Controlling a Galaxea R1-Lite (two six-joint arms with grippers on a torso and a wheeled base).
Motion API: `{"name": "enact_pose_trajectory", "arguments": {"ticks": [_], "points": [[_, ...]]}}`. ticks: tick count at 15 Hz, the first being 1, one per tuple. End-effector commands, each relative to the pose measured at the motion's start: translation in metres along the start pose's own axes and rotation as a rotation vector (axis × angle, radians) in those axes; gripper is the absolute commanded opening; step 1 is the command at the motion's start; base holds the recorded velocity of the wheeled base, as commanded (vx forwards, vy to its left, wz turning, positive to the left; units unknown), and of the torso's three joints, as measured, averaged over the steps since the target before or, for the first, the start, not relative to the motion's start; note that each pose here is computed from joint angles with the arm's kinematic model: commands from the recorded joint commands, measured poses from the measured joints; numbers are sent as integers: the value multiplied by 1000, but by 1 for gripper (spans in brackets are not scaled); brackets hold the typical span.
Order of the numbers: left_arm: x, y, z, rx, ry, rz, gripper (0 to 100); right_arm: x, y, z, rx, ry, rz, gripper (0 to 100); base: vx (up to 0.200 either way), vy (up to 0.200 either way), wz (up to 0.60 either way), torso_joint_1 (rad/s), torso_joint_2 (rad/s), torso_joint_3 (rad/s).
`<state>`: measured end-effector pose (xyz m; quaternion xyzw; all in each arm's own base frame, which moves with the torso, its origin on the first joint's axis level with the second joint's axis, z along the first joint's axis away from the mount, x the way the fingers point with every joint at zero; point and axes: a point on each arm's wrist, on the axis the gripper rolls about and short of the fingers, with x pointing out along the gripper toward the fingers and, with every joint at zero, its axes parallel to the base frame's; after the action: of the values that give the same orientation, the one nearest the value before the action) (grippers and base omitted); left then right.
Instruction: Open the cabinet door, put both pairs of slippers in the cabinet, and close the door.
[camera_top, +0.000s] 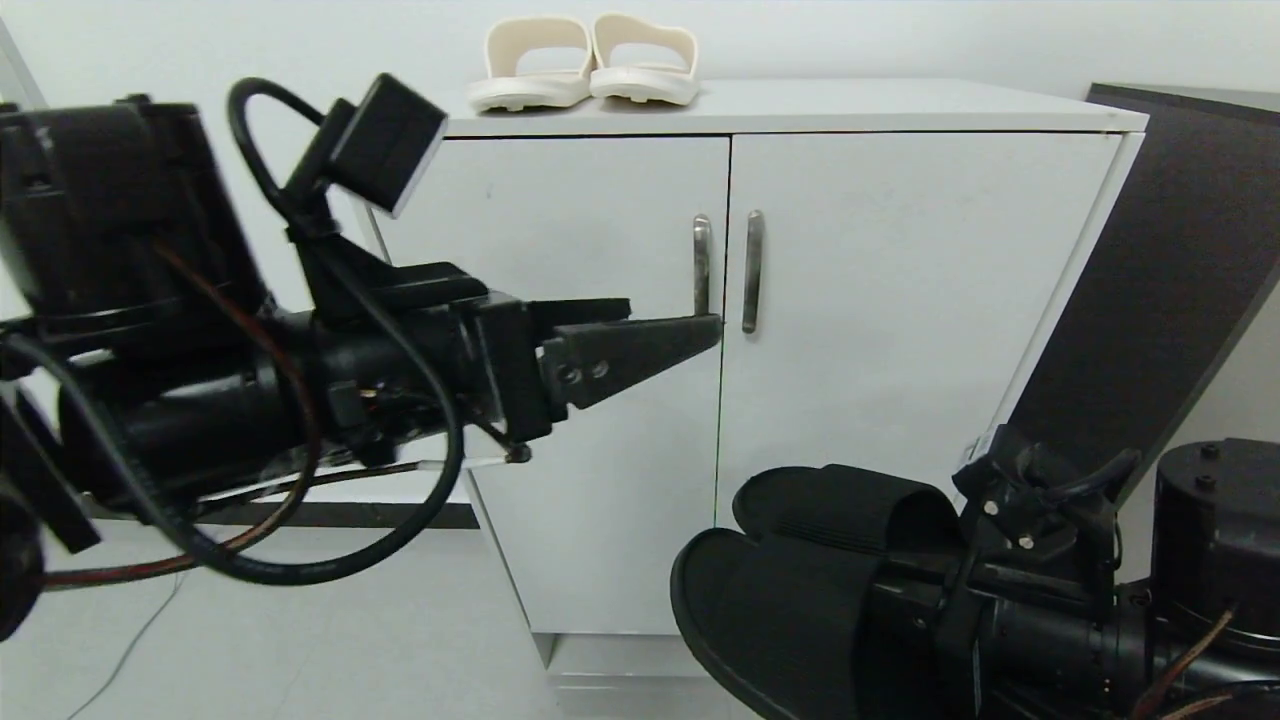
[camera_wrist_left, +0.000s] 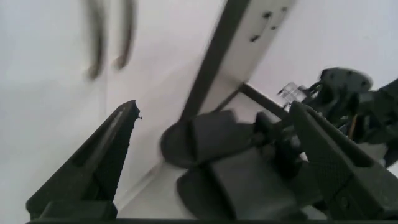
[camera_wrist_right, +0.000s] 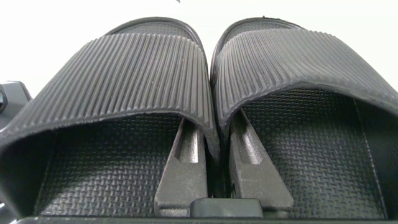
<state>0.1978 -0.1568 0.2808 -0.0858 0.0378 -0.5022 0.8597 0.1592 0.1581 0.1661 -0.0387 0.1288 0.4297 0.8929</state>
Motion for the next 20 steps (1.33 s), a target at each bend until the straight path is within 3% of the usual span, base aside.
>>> {"name": "enact_pose_trajectory", "arguments": {"ticks": [1, 4, 5, 6, 9, 16, 20], "points": [[38, 4, -7, -19, 46, -39, 100, 0, 0, -1, 0, 3, 1, 0, 0, 0, 0, 0, 0, 0], [71, 14, -8, -36, 59, -86, 100, 1, -1, -2, 3, 9, -1, 0, 0, 0, 0, 0, 0, 0], [78, 16, -2, -78, 49, -124, 100, 2, -1, -3, 4, 12, 1, 0, 0, 0, 0, 0, 0, 0], [82, 17, 3, -91, 35, -132, 100, 2, -1, -2, 4, 12, 1, 0, 0, 0, 0, 0, 0, 0], [92, 22, 2, -93, 36, -124, 100, 4, -1, -4, 5, 23, 4, 0, 0, 0, 0, 0, 0, 0], [98, 45, 4, -89, -11, 59, 100, 6, -1, -7, 7, 35, 2, 0, 0, 0, 0, 0, 0, 0], [112, 53, 1, -90, -17, 83, 100, 5, -1, -7, 6, 33, 1, 0, 0, 0, 0, 0, 0, 0]]}}
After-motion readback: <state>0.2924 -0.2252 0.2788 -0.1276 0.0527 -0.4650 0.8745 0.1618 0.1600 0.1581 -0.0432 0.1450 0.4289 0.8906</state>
